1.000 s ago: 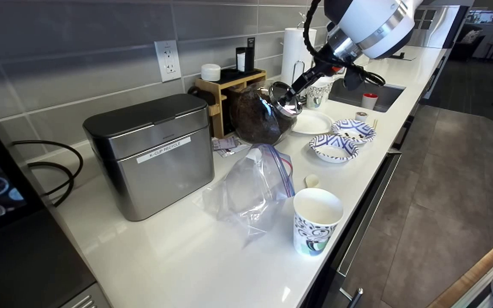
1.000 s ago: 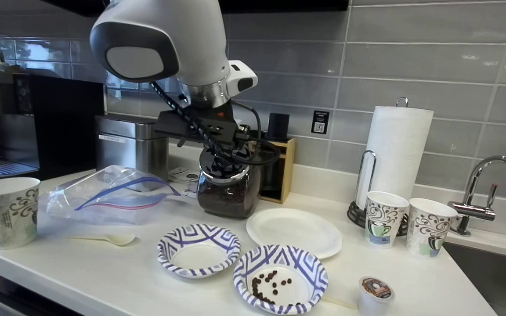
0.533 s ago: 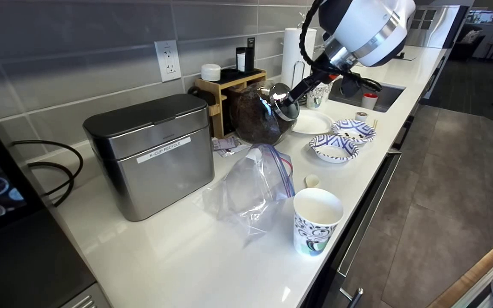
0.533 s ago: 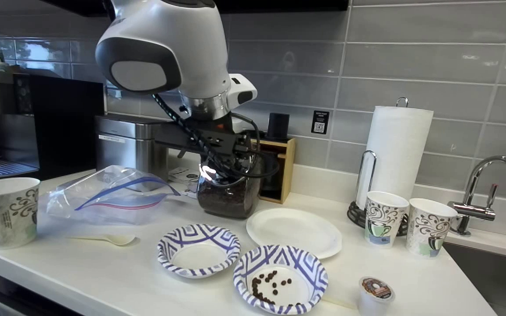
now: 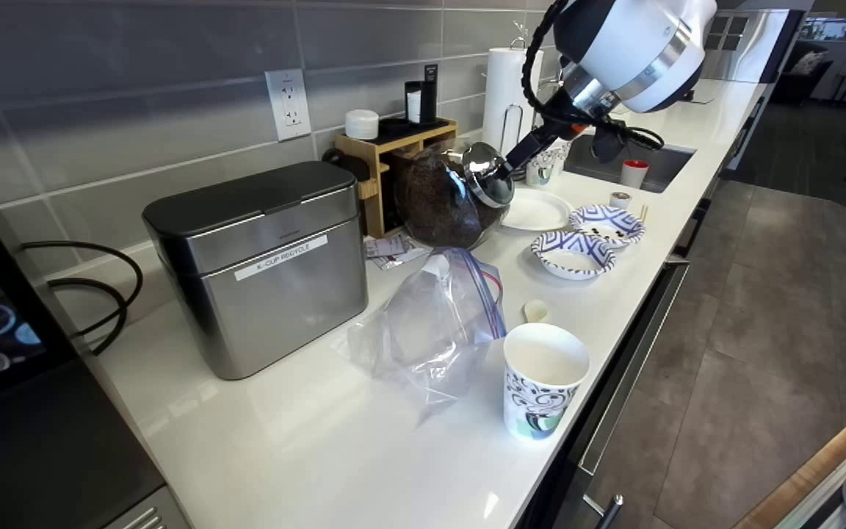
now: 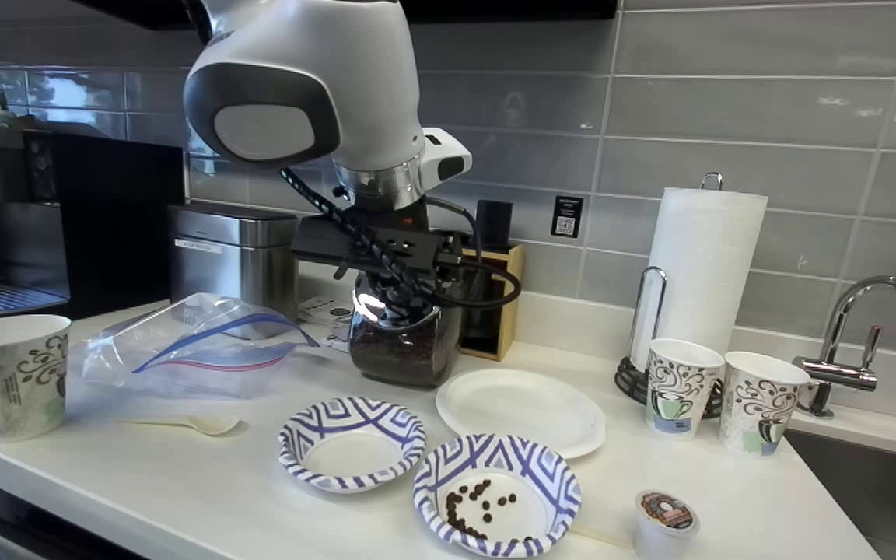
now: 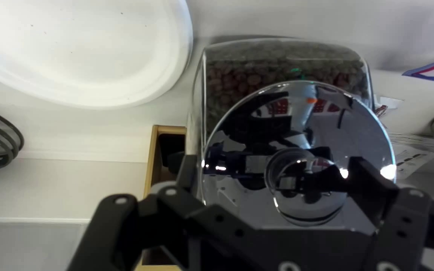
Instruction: Place the spoon in the coffee container
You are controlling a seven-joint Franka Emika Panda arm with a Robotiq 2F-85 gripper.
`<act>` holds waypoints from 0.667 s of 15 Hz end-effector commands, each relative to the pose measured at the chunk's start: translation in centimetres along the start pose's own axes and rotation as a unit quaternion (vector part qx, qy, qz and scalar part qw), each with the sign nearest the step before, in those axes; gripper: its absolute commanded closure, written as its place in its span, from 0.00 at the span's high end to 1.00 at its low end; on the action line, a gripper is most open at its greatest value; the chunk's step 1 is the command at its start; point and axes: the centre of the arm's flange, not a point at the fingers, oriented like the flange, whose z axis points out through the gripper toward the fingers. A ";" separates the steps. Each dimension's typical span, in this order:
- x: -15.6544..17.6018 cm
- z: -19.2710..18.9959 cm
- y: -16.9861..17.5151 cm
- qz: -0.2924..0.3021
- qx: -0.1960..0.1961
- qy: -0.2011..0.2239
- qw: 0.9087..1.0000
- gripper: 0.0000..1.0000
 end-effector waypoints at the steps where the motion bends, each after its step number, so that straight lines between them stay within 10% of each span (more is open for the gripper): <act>1: 0.4 -1.7 0.8 0.007 0.006 -0.032 0.999 1.00; 10: 0.7 -4.2 2.1 0.018 0.057 -0.071 0.996 1.00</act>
